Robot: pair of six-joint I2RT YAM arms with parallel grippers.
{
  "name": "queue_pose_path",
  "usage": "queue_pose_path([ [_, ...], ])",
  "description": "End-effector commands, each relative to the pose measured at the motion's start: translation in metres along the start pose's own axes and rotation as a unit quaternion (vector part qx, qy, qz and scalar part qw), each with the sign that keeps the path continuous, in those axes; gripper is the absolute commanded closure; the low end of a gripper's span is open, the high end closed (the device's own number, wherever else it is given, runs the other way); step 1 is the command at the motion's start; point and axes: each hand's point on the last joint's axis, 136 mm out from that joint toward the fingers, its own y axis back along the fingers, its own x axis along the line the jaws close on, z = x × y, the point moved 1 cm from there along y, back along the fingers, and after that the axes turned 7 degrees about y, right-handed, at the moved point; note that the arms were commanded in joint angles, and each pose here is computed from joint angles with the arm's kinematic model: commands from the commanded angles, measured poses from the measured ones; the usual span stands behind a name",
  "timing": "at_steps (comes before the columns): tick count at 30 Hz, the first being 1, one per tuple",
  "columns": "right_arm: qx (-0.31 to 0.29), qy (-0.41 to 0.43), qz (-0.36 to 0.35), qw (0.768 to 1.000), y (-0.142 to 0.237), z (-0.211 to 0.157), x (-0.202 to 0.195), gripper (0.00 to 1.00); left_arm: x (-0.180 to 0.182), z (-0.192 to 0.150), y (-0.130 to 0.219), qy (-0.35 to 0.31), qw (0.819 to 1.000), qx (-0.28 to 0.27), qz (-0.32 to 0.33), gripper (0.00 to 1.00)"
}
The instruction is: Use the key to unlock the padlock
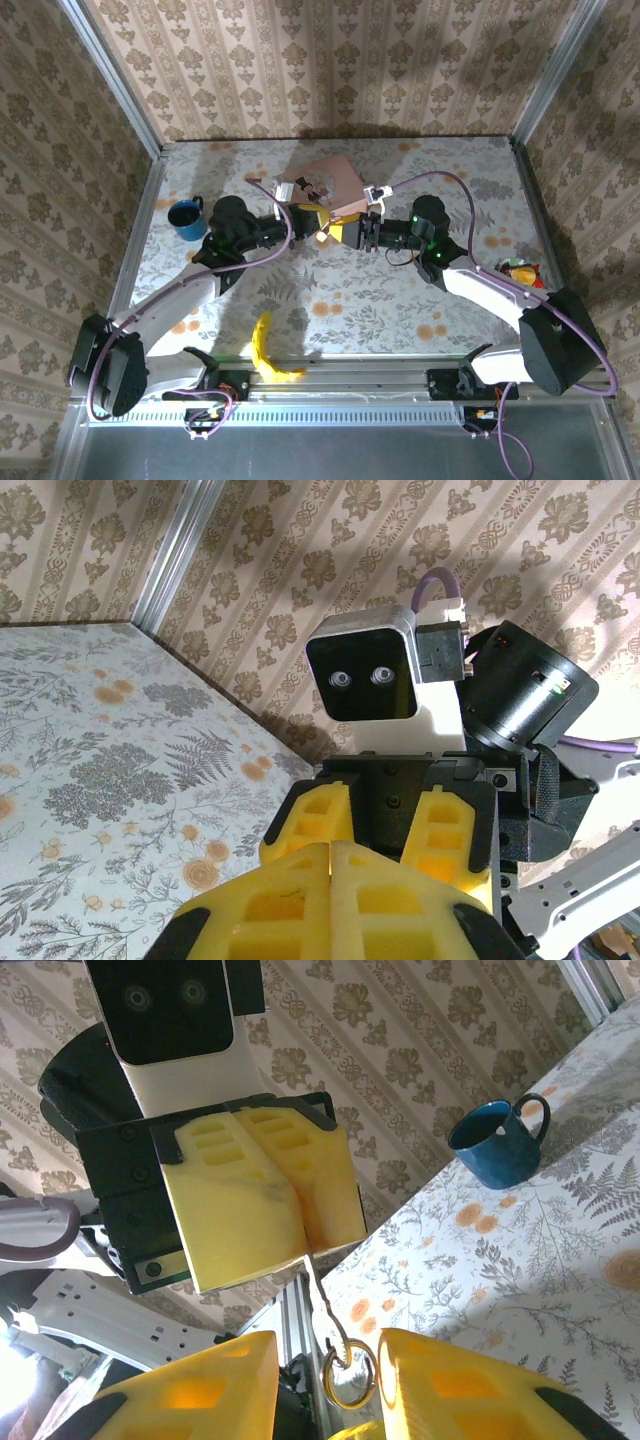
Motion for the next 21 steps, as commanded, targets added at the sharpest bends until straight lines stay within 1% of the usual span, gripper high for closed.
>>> queue_pose_path([
  [1,-0.011,0.034,0.026,0.999,-0.004,0.016,0.015,0.68,-0.014,0.006,0.004,-0.008,1.000,-0.014,-0.023,1.00],
  [6,-0.009,0.035,0.028,0.999,-0.004,0.015,0.015,0.72,-0.014,0.008,0.003,-0.004,0.999,-0.019,-0.027,1.00],
  [9,-0.008,0.035,0.027,0.999,-0.005,0.015,0.014,0.79,-0.014,0.009,0.002,-0.001,0.999,-0.020,-0.029,1.00],
  [14,-0.009,0.037,0.025,0.999,-0.004,0.015,0.014,0.95,-0.011,0.010,0.002,0.006,0.999,-0.024,-0.028,1.00],
  [16,-0.008,0.036,0.022,0.999,-0.004,0.014,0.013,1.00,-0.009,0.011,0.003,0.010,0.999,-0.028,-0.025,1.00],
  [21,-0.002,0.037,0.013,0.999,-0.003,0.011,0.012,1.00,0.001,0.015,0.005,0.026,0.999,-0.043,-0.007,0.99],
])
